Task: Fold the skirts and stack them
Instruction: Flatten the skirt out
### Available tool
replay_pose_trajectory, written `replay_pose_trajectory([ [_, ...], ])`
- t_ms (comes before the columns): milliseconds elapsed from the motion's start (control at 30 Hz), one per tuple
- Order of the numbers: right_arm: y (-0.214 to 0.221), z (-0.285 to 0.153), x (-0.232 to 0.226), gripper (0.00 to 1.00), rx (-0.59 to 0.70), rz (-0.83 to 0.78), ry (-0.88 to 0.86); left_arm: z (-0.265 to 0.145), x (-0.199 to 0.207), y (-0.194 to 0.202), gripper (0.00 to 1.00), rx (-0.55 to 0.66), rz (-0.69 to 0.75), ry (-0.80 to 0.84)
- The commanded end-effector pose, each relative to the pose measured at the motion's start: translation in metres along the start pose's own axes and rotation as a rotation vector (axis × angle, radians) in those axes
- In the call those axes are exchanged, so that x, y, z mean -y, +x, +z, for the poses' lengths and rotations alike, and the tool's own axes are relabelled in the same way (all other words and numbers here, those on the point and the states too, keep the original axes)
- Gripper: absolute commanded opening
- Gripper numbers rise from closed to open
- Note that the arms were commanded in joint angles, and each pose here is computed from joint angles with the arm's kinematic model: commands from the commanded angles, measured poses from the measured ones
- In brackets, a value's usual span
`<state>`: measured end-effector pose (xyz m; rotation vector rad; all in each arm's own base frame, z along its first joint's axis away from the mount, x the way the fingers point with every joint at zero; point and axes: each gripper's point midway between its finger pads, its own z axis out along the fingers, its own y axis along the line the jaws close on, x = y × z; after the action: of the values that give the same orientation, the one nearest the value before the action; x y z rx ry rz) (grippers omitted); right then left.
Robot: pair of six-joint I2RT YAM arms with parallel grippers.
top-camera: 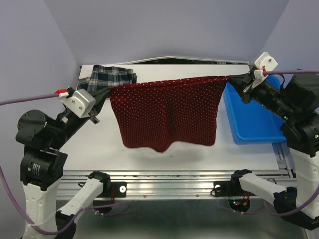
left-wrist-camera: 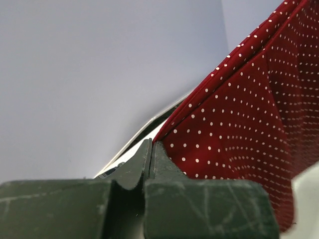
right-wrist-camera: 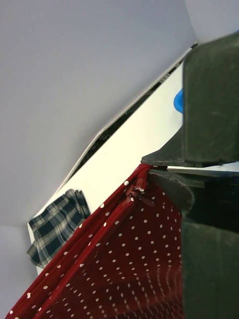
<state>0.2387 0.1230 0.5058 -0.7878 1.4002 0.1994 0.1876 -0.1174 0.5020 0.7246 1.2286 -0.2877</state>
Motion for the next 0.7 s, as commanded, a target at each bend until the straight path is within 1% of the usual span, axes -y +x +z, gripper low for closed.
replay_pose_trajectory([
  [0,0.031,-0.001,0.028,0.01,-0.152,0.026,0.149,0.001,-0.017,0.014,0.00,-0.106,-0.053,-0.081],
  [33,0.050,0.011,0.035,0.01,-0.208,0.010,0.172,0.010,-0.018,0.028,0.00,-0.149,-0.074,-0.072],
  [100,0.077,0.027,0.040,0.01,-0.274,0.001,0.190,0.023,-0.024,0.050,0.00,-0.207,-0.096,-0.089],
  [133,0.085,0.039,0.045,0.01,-0.280,-0.011,0.207,0.037,-0.026,0.072,0.00,-0.259,-0.116,-0.081],
  [167,0.121,0.056,0.041,0.01,-0.364,-0.015,0.188,0.046,-0.026,0.095,0.01,-0.303,-0.127,-0.080],
  [200,0.138,0.066,0.039,0.01,-0.394,-0.015,0.177,0.055,-0.026,0.110,0.02,-0.329,-0.142,-0.075],
  [233,0.170,0.088,0.034,0.01,-0.440,-0.022,0.155,0.069,-0.025,0.138,0.05,-0.386,-0.164,-0.059],
  [267,0.187,0.099,0.032,0.01,-0.463,-0.018,0.144,0.080,-0.025,0.162,0.08,-0.416,-0.178,-0.062],
  [300,0.196,0.113,0.040,0.04,-0.459,-0.028,0.181,0.095,-0.025,0.194,0.14,-0.477,-0.200,-0.059],
  [333,0.213,0.125,0.041,0.16,-0.483,-0.027,0.190,0.105,-0.026,0.219,0.22,-0.520,-0.212,-0.063],
  [367,0.249,0.145,0.044,0.33,-0.568,-0.026,0.212,0.115,-0.039,0.237,0.37,-0.547,-0.194,-0.121],
  [400,0.258,0.160,0.054,0.63,-0.570,-0.038,0.251,0.130,-0.041,0.285,0.46,-0.650,-0.234,-0.142],
  [433,0.271,0.172,0.060,0.71,-0.602,-0.046,0.275,0.139,-0.045,0.306,0.56,-0.703,-0.236,-0.151],
  [467,0.281,0.181,0.069,0.77,-0.636,-0.051,0.315,0.157,-0.065,0.298,0.65,-0.695,-0.220,-0.187],
  [500,0.291,0.204,0.081,0.84,-0.646,-0.043,0.334,0.160,-0.073,0.315,0.67,-0.752,-0.228,-0.215],
  [533,0.292,0.214,0.086,0.85,-0.645,-0.036,0.347,0.167,-0.084,0.346,0.68,-0.814,-0.269,-0.238],
  [567,0.291,0.222,0.090,0.87,-0.637,-0.037,0.353,0.179,-0.103,0.331,0.68,-0.771,-0.276,-0.264],
  [600,0.289,0.229,0.091,0.87,-0.627,-0.029,0.347,0.182,-0.107,0.333,0.71,-0.770,-0.297,-0.258],
  [633,0.284,0.237,0.091,0.88,-0.627,0.000,0.333,0.183,-0.116,0.339,0.72,-0.779,-0.302,-0.274],
  [667,0.281,0.241,0.087,0.88,-0.622,0.015,0.300,0.184,-0.121,0.332,0.72,-0.765,-0.296,-0.275],
])
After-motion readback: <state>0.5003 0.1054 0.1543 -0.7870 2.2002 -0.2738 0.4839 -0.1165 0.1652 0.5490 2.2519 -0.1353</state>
